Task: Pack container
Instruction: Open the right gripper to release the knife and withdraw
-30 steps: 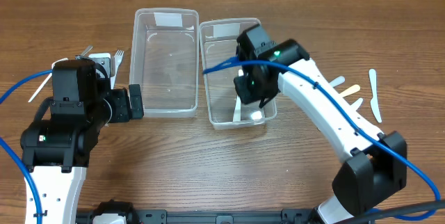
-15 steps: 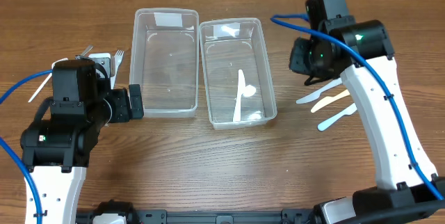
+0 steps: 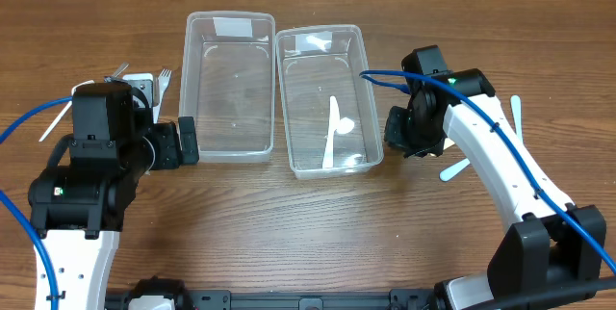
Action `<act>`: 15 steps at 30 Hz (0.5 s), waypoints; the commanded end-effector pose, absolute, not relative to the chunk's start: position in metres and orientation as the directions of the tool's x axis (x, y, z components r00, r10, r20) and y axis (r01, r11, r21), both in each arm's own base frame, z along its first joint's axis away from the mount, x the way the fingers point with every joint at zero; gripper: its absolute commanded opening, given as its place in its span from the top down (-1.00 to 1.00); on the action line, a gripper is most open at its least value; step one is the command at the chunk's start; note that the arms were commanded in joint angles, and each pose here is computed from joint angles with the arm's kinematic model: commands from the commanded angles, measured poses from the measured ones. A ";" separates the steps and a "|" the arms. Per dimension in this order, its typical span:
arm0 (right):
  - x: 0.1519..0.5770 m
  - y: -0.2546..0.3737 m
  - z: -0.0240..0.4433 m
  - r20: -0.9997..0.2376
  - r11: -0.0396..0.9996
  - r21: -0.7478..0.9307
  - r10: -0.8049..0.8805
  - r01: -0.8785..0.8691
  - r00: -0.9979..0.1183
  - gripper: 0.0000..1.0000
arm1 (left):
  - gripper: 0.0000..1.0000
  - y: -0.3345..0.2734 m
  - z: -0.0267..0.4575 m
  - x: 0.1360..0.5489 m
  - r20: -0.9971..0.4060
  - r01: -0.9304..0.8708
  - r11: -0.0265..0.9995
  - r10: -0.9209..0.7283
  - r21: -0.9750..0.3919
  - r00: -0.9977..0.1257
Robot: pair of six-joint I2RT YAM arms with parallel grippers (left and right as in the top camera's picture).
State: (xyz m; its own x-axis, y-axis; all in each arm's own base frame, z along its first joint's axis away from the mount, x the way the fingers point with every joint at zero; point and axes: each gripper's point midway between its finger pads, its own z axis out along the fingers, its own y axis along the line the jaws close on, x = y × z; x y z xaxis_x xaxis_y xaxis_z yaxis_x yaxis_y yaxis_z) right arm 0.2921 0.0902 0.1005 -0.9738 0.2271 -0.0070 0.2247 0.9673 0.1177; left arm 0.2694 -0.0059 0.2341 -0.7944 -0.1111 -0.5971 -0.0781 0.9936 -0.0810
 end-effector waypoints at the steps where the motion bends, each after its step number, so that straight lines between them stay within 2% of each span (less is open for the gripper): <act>1: 0.286 0.108 0.102 0.033 0.964 0.217 0.151 0.155 -0.988 0.63 | -1.00 -0.004 0.243 0.273 -0.616 -0.086 0.992 -0.122 -0.089 -0.778; 15: 0.280 0.102 0.099 0.051 0.969 0.183 0.161 0.168 -0.986 0.60 | -1.00 -0.004 0.243 0.273 -0.616 -0.085 0.992 -0.122 -0.088 -0.778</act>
State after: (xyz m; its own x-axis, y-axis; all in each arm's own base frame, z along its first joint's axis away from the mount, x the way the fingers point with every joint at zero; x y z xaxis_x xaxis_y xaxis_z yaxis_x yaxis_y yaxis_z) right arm 0.2810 0.1053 0.1022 -0.9861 0.1581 0.0515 0.1652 0.9663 0.1973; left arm 0.2694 -0.0059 0.2341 -0.7944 -0.1111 -0.5971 -0.0781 0.9936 -0.0810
